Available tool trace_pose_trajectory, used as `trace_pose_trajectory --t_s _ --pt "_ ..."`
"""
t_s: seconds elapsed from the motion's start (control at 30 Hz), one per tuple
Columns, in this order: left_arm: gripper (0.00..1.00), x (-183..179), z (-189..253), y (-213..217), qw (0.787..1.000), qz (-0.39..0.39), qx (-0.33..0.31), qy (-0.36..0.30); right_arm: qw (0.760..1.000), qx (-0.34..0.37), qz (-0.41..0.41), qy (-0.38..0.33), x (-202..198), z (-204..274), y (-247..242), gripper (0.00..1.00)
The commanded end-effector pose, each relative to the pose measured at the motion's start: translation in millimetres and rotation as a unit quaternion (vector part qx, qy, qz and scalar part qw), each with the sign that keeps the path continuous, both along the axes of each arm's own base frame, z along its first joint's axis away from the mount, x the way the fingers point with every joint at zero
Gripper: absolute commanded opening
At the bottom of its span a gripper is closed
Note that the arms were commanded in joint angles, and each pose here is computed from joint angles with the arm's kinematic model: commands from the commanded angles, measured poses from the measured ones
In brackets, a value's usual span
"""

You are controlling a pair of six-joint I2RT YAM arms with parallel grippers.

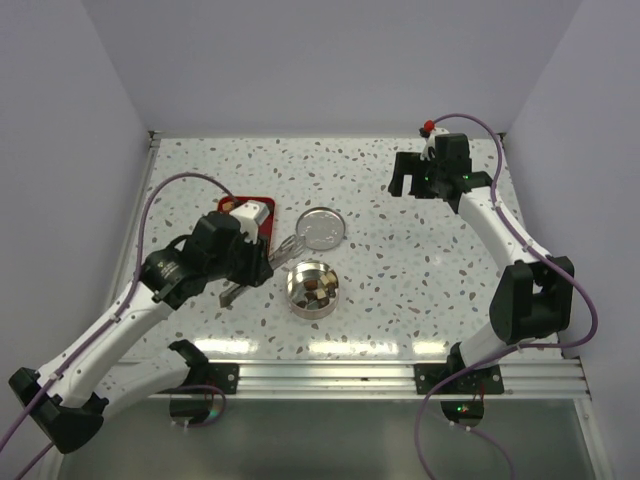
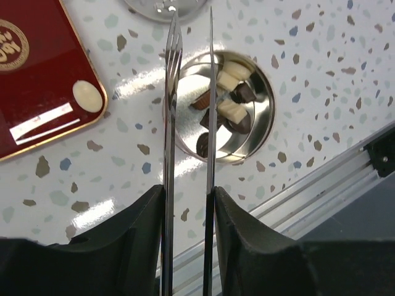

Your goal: Pack the chocolate

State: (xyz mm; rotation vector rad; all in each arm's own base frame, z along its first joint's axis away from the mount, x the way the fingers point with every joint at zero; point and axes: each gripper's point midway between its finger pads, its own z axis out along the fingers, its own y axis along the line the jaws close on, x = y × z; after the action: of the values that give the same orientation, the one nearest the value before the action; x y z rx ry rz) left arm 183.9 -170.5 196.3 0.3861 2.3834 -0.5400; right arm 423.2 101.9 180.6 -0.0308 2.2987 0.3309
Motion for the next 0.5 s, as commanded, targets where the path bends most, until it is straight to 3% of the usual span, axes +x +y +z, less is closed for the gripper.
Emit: trace_pose_trajectory --t_s 0.0,0.2,0.47 --pt "0.42 25 32 1 0.998 0.021 0.007 -0.061 1.0 0.003 0.004 -0.018 6 16 1 0.99" --pt "0.42 60 44 9 0.991 0.07 0.045 -0.101 1.0 -0.001 0.005 -0.019 3 17 0 0.99" --pt "0.42 100 29 52 0.975 0.172 0.088 -0.106 1.0 -0.006 0.007 -0.019 2 15 -2 0.99"
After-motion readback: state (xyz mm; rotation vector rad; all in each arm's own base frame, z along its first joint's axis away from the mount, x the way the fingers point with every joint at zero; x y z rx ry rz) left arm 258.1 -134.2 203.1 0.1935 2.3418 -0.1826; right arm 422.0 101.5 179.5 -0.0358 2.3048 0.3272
